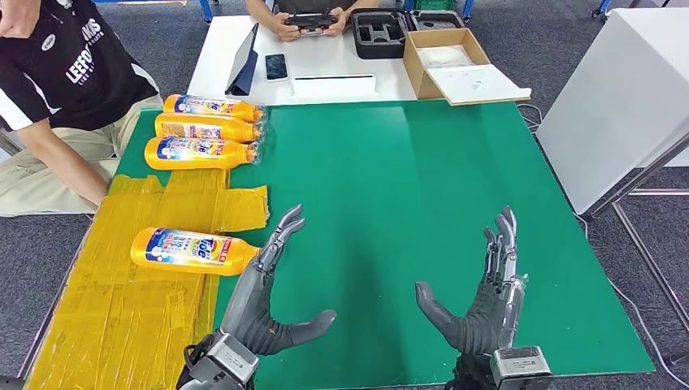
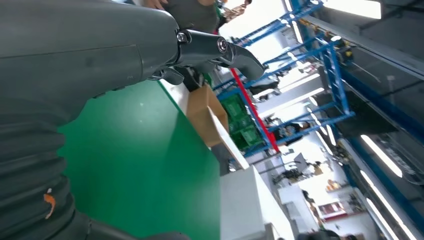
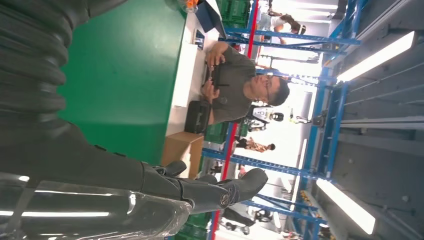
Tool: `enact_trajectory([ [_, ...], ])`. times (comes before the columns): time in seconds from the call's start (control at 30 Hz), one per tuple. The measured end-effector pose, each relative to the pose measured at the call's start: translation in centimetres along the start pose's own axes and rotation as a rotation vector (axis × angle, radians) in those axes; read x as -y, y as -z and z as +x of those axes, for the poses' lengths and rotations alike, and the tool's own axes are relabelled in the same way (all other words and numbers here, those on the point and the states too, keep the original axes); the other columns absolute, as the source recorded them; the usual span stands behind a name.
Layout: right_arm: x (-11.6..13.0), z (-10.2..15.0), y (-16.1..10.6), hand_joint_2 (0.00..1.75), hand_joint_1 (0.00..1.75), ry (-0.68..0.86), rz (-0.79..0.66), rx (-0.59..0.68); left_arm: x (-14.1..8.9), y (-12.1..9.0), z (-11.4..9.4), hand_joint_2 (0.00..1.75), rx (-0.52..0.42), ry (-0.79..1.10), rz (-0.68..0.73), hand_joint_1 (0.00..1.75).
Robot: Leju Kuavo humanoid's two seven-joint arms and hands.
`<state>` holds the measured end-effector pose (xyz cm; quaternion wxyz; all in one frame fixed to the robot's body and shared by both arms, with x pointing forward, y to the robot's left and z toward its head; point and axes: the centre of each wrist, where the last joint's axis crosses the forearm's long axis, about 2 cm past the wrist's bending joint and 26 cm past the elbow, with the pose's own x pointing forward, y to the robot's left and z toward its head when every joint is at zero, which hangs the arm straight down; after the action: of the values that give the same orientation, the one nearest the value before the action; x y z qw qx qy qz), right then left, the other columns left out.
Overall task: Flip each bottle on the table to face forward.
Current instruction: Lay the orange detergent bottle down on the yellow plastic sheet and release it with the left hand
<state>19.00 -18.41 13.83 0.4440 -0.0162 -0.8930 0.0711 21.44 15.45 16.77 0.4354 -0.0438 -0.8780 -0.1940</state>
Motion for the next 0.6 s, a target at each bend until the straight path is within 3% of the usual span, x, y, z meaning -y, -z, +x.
enact_trajectory([
  [0.6, -1.0, 0.7, 0.3, 1.75, 0.00, -0.016, 0.101, 0.007, -0.5, 0.4, -0.7, 1.75, -0.054, -0.017, 0.169, 0.00],
])
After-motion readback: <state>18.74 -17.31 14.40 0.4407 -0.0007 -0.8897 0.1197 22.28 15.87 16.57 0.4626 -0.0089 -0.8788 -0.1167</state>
